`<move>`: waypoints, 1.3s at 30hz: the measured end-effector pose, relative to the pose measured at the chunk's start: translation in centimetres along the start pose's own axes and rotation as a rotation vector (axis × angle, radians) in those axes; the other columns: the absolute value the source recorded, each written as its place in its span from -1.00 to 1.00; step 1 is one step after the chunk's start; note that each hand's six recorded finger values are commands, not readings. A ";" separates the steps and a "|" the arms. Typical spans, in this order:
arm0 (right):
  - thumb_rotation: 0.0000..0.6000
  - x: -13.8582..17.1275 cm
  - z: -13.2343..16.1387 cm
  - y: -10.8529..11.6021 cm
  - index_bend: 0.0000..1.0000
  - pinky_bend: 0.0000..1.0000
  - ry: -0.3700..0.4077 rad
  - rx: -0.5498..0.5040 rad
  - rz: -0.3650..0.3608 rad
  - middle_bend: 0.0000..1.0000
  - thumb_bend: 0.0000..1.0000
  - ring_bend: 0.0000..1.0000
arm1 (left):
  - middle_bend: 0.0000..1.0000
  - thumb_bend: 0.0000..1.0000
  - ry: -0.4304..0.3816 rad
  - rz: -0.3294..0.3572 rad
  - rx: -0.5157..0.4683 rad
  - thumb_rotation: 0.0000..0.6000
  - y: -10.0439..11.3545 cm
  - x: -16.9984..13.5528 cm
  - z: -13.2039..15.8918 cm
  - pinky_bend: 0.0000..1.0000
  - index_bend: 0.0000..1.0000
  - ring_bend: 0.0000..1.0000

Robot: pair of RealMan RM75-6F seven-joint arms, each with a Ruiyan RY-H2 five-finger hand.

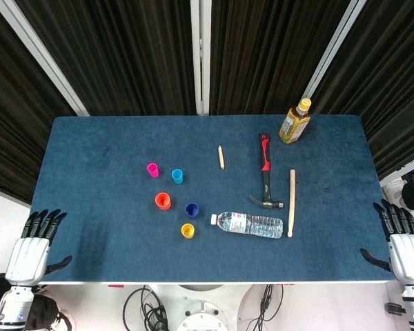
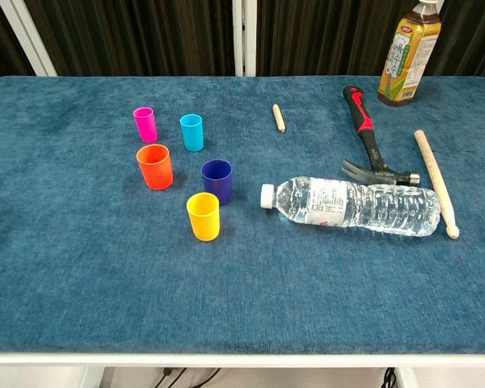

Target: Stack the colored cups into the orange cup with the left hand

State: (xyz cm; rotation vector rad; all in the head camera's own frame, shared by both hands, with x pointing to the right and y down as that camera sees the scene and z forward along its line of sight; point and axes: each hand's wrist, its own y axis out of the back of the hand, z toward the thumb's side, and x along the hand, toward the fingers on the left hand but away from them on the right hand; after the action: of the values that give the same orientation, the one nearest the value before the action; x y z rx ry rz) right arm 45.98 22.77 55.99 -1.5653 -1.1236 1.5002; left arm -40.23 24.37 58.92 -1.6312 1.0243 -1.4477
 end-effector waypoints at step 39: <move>1.00 0.8 -1.7 0.0 -1.00 -1.00 -0.040 -0.020 -0.010 -1.00 -0.81 -1.00 | -0.82 -0.69 -0.583 -0.193 -0.063 1.00 3.5 14.1 22.9 -1.00 -0.76 -0.80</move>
State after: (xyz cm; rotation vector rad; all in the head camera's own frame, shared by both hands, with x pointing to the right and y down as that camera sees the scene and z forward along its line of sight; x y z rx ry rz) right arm 47.68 23.63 55.85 -1.5466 -1.1709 1.5242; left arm -17.08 10.29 59.14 -2.0719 0.5938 -0.9565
